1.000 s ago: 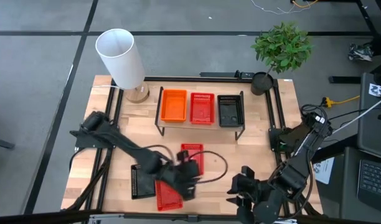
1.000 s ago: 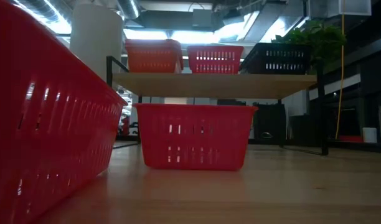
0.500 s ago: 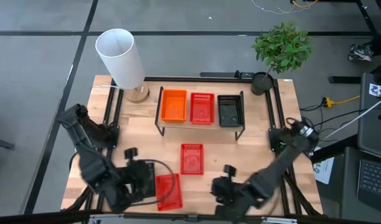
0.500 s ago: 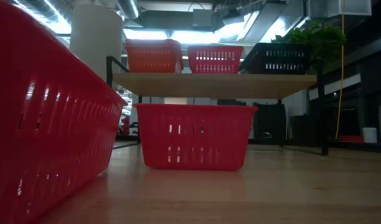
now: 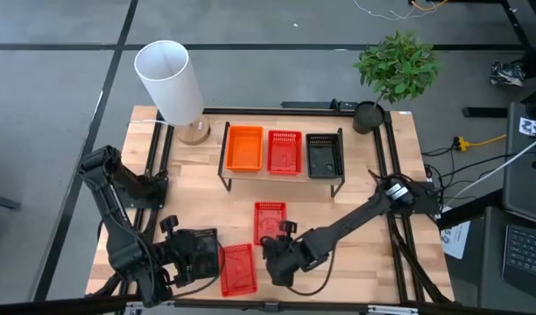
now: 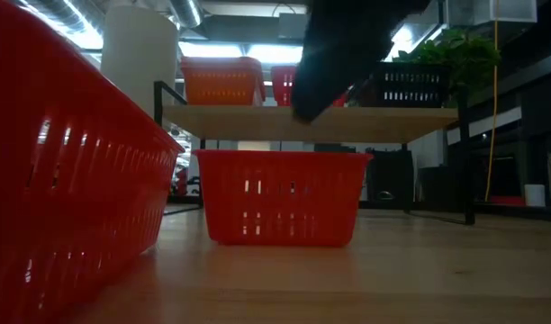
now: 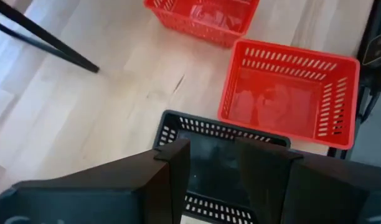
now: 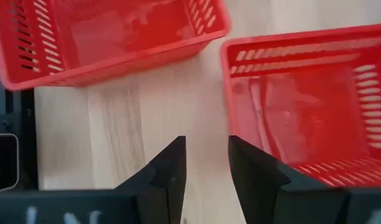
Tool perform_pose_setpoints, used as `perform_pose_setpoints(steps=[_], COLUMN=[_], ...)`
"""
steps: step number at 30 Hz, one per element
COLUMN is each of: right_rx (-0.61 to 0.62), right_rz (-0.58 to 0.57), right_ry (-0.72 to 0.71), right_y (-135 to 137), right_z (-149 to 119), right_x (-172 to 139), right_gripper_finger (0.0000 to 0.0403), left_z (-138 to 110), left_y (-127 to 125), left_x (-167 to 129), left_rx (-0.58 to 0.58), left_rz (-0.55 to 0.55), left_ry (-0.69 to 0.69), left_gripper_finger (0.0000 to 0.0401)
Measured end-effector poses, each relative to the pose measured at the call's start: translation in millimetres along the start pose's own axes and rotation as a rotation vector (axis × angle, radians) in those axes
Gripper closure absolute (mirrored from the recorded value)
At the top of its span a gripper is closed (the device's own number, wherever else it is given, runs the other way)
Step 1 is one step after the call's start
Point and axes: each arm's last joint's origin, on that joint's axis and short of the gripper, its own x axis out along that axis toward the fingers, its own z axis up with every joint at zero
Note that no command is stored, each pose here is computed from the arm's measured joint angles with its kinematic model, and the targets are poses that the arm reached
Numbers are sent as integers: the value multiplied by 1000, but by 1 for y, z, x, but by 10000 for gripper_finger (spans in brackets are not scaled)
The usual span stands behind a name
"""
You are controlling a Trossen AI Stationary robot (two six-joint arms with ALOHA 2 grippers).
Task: Stack baskets on shelf by color
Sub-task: Put the top red bin on the shelf
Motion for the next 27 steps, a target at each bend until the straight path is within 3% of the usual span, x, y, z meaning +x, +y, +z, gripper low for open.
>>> perform_pose_setpoints(steps=[7,13,21,27], right_rx=[17,20,-16,-26], right_rz=[-64,-68,-160,-166], right_ry=[0,-28,-81,-3], right_y=[-5,-6,-8,-17], right_z=[1,4,5,-5], right_x=[22,23,21,32], right_gripper_finger=[284,284,284,284], left_z=[-3,-3,-3,-3], left_y=[0,0,0,0], left_x=[4,4,4,4], left_rx=[-23,-20,-18,-16], left_rz=[4,4,4,4], left_ry=[2,2,3,3], left_gripper_finger=[282,282,282,282])
